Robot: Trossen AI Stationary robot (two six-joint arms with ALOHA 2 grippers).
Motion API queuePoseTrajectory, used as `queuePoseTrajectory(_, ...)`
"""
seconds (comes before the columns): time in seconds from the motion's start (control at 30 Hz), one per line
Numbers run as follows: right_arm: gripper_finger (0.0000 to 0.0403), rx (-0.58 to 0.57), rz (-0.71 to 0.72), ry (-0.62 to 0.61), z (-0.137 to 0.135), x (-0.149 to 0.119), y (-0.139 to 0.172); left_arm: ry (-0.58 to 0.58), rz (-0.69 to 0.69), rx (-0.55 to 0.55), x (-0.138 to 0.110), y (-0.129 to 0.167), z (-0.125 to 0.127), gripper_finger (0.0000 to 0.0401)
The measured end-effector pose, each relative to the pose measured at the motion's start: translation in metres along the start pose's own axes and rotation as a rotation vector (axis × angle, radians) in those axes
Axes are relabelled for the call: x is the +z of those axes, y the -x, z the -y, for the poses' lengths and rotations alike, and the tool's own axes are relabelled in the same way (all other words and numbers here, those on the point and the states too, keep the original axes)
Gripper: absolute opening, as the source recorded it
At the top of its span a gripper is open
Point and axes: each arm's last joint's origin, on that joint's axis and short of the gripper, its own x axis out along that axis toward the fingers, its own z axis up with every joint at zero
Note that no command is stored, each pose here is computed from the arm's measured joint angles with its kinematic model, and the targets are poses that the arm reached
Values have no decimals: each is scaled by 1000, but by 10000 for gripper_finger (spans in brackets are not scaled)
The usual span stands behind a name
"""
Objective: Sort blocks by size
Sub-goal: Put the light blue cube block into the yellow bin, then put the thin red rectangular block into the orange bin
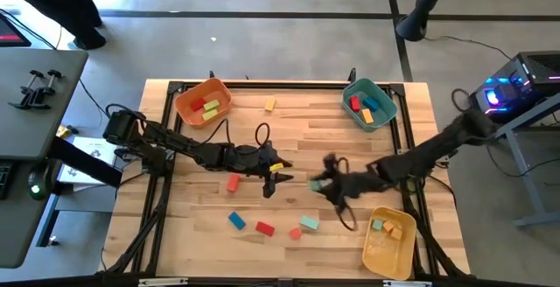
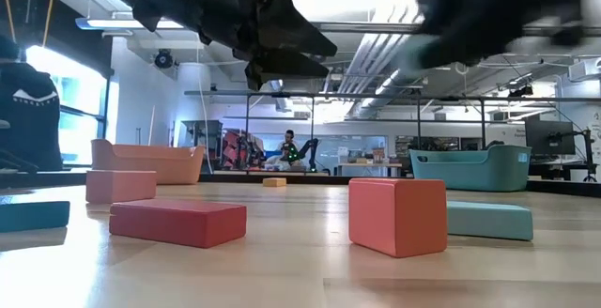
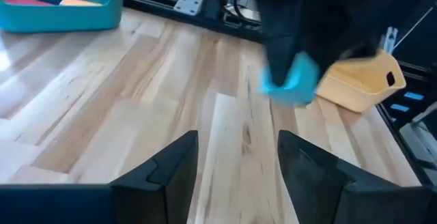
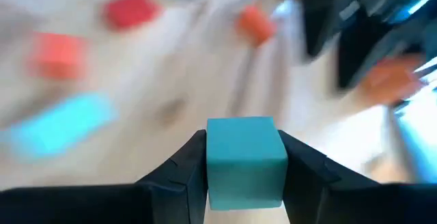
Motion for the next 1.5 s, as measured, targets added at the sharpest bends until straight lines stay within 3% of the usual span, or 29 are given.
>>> queuePoseTrajectory(0.2, 131, 185, -127, -414, -32, -7, 56, -70, 5, 0, 0, 0, 0, 188)
queuePoseTrajectory(0.4, 131, 397, -255, -971, -80, -4, 89, -165, 5, 0, 0, 0, 0, 188)
queuePoseTrajectory(0.53, 131, 426, -396, -1238, -106, -7, 101, -241, 5, 0, 1, 0, 0, 188)
queuePoseTrajectory(0.63, 131, 429, -514, -1299, -123, -13, 103, -272, 5, 0, 1, 0, 0, 188)
queuePoseTrajectory(0.83, 141, 377, -954, -1452, -144, -29, 102, -282, 5, 0, 0, 0, 0, 188)
queuePoseTrajectory(1.03, 255, 255, -1148, -1400, -139, -43, 104, -271, 4, -1, 0, 0, 0, 188)
queuePoseTrajectory(1.13, 298, 252, -1200, -1358, -131, -46, 104, -258, 3, -1, 0, 0, 0, 188)
queuePoseTrajectory(1.3, 320, 378, -1163, -1376, -114, -37, 104, -227, 7, 1, 0, 0, 0, 188)
queuePoseTrajectory(1.5, 322, 432, -738, -1337, -85, -10, 110, -199, 33, -4, 3, 0, 1, 188)
